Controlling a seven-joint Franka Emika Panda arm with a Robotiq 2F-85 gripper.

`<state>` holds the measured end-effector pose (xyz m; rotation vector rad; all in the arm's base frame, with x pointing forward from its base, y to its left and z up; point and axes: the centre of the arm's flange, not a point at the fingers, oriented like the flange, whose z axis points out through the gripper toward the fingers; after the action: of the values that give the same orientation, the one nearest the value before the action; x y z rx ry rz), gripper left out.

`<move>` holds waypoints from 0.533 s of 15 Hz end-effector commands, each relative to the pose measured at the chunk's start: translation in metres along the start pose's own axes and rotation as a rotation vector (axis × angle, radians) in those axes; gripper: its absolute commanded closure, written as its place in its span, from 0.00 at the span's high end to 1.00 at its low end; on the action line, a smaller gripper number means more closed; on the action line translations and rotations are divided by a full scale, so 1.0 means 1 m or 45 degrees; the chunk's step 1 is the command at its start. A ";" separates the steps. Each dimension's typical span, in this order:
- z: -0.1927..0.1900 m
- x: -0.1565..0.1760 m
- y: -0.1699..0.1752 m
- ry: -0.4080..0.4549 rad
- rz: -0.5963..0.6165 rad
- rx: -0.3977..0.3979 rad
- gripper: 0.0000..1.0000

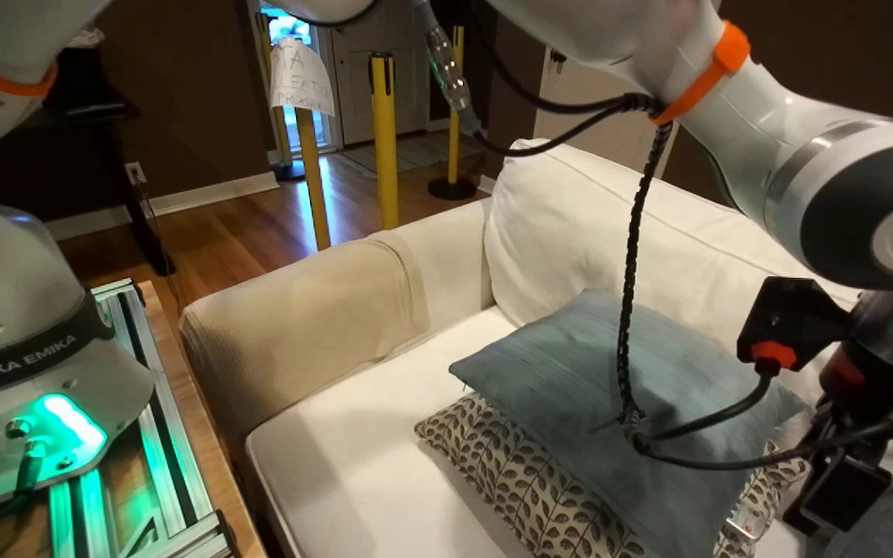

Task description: Take out the remote in between the pillows

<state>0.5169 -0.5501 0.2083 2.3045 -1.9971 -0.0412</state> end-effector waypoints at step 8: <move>0.060 0.026 -0.001 0.006 0.001 -0.038 1.00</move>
<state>0.5165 -0.5787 0.1497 2.2834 -1.9811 -0.0653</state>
